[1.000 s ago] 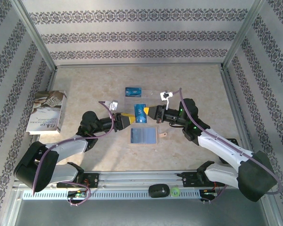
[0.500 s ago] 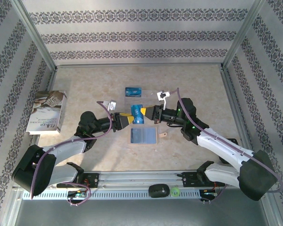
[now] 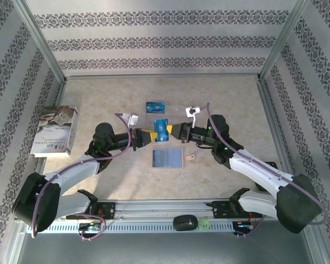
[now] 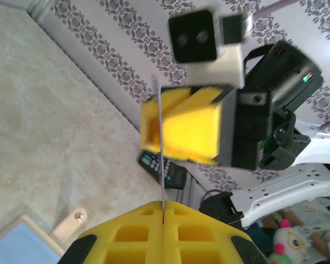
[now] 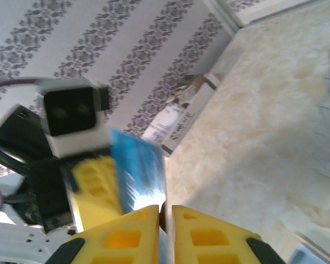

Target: Take the credit cards out of the card holder

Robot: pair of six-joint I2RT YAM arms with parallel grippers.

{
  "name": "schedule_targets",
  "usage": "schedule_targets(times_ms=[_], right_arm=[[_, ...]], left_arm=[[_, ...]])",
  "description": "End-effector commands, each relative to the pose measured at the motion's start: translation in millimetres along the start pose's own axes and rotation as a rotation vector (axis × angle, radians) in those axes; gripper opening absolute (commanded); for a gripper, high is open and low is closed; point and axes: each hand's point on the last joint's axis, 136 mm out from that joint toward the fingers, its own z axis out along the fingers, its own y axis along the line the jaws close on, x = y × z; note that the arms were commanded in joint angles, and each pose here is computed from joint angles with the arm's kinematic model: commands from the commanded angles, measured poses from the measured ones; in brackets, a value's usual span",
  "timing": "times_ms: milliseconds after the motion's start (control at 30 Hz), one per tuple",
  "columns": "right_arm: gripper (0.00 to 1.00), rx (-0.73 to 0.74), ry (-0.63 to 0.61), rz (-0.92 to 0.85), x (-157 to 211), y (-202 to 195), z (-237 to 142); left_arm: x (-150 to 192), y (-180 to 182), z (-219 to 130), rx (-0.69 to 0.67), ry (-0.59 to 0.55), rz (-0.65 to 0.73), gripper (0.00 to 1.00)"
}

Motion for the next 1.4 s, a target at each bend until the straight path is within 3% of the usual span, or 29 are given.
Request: schedule_targets(times_ms=[0,167,400,733,1033,1367], right_arm=[[0.15,0.035,-0.062,0.022,-5.0,-14.8,-24.8],[0.15,0.057,-0.093,0.053,-3.8,-27.4,-44.1],[0.12,0.067,-0.112,0.073,-0.7,-38.5,-55.0],[0.1,0.09,-0.11,0.097,2.3,-53.1,-53.9],[0.09,0.119,-0.101,0.121,3.1,-69.7,-49.4],[0.09,0.117,-0.091,0.137,0.4,-77.5,-42.5]], left_arm=[[-5.8,5.1,1.2,-0.092,0.089,0.132,0.0],[-23.2,14.5,3.9,-0.266,0.276,0.389,0.0],[-31.8,44.8,-0.3,-0.335,0.668,0.74,0.0],[-69.6,142.9,3.2,-0.538,1.018,1.046,0.0],[-83.7,185.7,13.6,-0.599,1.143,1.234,0.0],[-85.0,192.8,22.1,-0.58,1.147,1.29,0.0]])
